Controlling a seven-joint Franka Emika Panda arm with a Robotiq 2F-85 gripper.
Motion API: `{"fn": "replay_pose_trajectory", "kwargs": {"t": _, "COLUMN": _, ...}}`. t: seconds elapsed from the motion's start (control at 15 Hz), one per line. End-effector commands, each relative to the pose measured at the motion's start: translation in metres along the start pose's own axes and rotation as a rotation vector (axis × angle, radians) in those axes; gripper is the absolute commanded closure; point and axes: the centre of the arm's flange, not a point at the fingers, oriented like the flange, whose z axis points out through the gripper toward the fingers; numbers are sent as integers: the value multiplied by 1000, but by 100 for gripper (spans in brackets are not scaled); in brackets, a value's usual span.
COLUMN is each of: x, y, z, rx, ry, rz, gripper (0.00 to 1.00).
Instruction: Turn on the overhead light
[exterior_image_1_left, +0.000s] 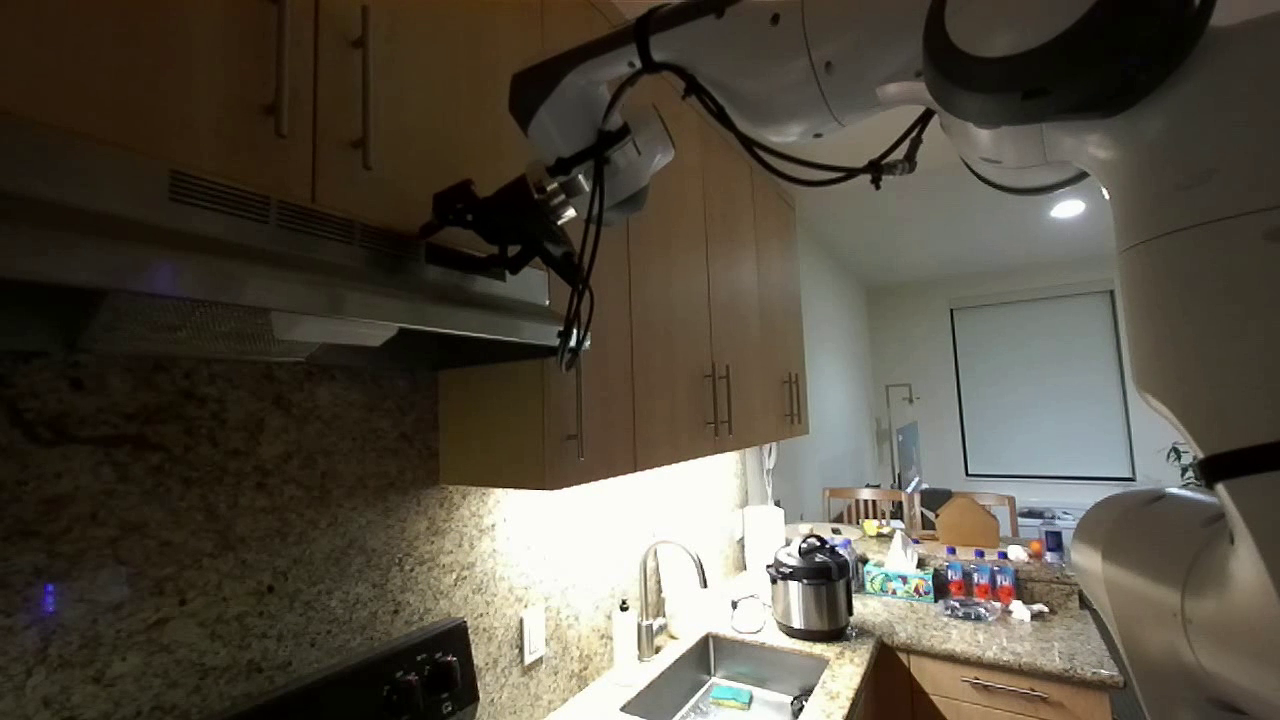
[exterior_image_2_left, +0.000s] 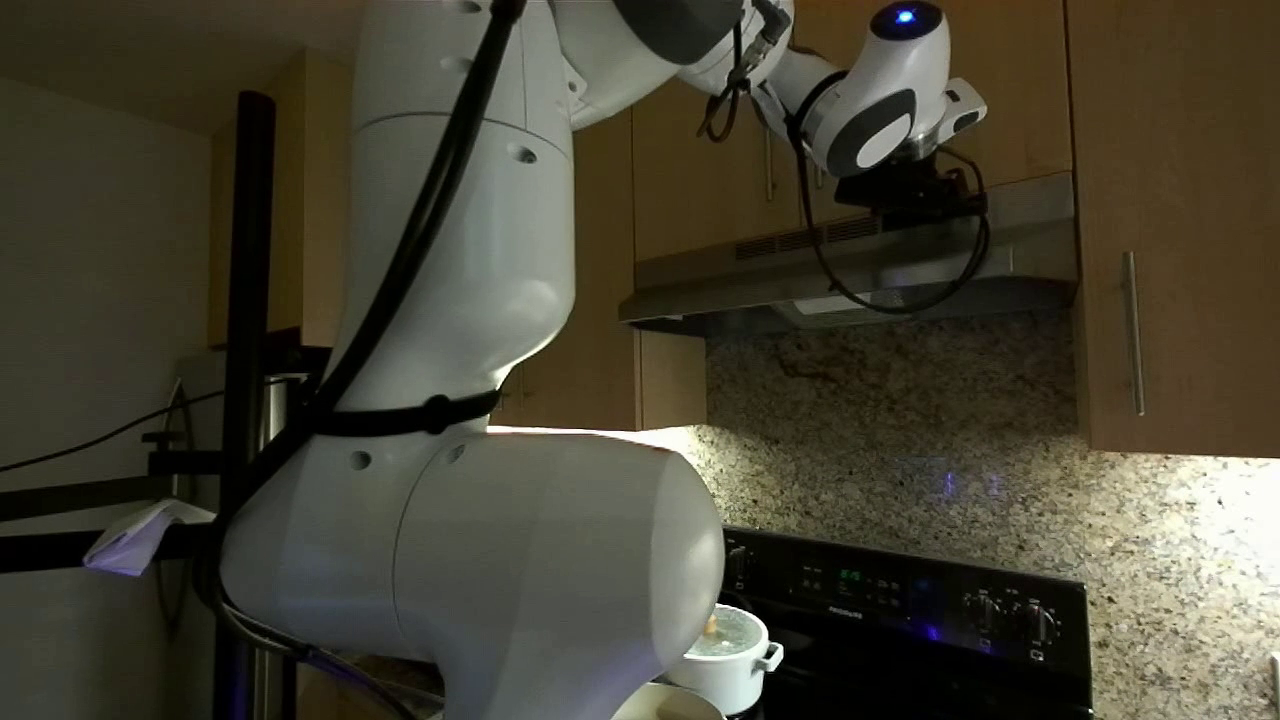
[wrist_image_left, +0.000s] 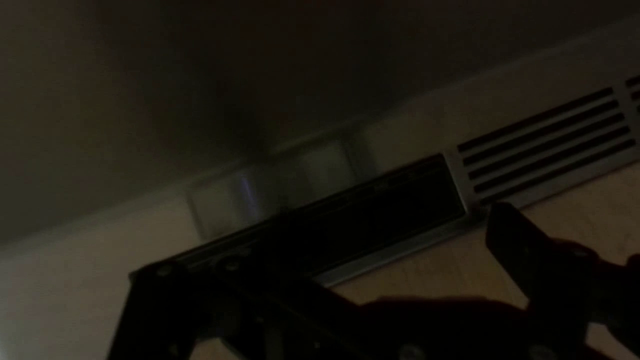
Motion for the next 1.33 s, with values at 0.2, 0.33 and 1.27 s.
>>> {"fn": "replay_pose_trajectory", "kwargs": {"t": 0.2, "x": -1, "y": -11, "z": 18, "rx": 27, "ry": -30, "rz": -5, "gripper": 0}}
{"fn": "replay_pose_trajectory", "kwargs": {"t": 0.33, "x": 2, "y": -11, "z": 18, "rx": 21, "ry": -19, "rz": -15, "gripper": 0}}
{"fn": "replay_pose_trajectory", "kwargs": {"t": 1.27, "x": -6, "y": -39, "z": -4, "rx": -20, "ry": -41, "rz": -95, "gripper": 0}}
